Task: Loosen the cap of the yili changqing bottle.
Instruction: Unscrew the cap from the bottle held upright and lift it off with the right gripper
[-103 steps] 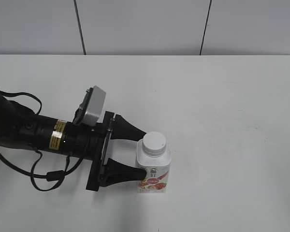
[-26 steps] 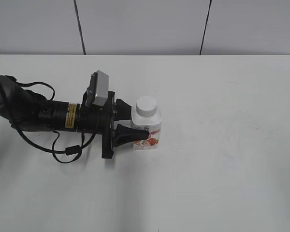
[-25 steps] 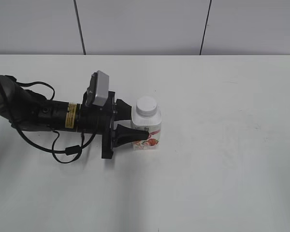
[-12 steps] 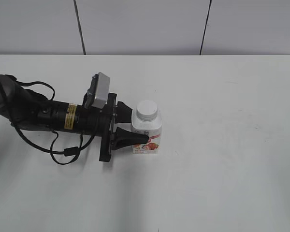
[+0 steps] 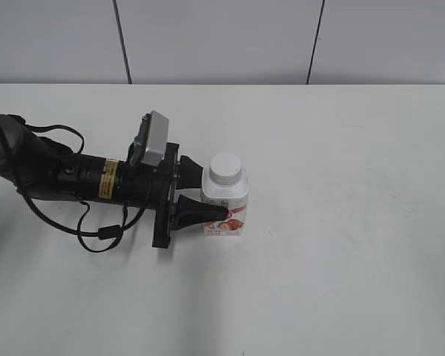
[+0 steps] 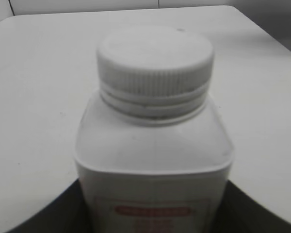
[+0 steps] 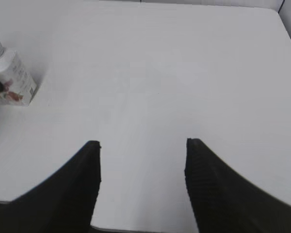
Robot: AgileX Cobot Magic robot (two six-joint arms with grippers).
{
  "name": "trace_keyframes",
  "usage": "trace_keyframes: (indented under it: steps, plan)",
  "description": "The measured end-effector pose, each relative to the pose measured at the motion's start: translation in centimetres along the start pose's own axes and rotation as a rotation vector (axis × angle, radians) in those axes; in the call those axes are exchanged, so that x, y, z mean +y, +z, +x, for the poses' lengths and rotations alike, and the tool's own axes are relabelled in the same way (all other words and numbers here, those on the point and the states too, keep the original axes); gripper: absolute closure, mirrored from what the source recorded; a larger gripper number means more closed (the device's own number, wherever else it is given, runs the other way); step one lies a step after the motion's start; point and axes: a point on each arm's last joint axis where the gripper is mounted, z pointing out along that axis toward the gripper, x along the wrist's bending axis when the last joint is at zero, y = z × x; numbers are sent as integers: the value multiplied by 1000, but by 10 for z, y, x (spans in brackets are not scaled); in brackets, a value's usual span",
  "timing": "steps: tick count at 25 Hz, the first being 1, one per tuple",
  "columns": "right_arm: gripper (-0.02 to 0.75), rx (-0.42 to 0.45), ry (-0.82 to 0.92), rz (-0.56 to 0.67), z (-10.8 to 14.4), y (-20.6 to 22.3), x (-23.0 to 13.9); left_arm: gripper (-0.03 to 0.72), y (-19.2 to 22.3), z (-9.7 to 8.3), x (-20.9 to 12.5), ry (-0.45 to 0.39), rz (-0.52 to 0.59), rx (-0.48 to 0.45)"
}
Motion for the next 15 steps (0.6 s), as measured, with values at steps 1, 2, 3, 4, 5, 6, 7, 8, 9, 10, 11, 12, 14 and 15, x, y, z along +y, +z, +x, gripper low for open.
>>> trace_keyframes:
  steps: [1,2,3,4,5,6,7,8,9,10,11,12,14,15]
  plan:
    - [290,0,29,-1,0,0,2,323,0,0,0,0,0,0]
    - [290,5,51,16,-1,3,5,323,0,0,0,1,1,1]
    - [290,12,67,40,-1,7,8,323,0,0,0,1,1,1]
    - [290,21,84,81,-1,14,12,323,0,0,0,0,1,2]
    - [290,28,101,122,-2,20,16,325,0,0,0,0,1,2]
    - [290,35,116,156,-3,26,20,324,0,0,0,-1,1,2]
    - [290,43,130,190,-3,31,25,324,0,0,0,-1,1,2]
    - [290,56,148,228,-4,38,32,324,0,0,0,-1,1,2]
    - [290,70,163,250,-4,42,39,324,0,0,0,-1,3,3]
    - [290,81,173,265,-4,46,48,324,0,1,0,-1,5,4]
    - [290,93,188,296,-5,53,59,324,0,1,0,-1,6,4]
    - [290,105,201,307,-5,57,69,324,0,1,-1,-2,7,5]
    - [290,127,235,342,-7,70,90,324,0,1,-1,-2,9,5]
    - [290,142,255,356,-7,77,101,324,0,1,-1,-3,11,6]
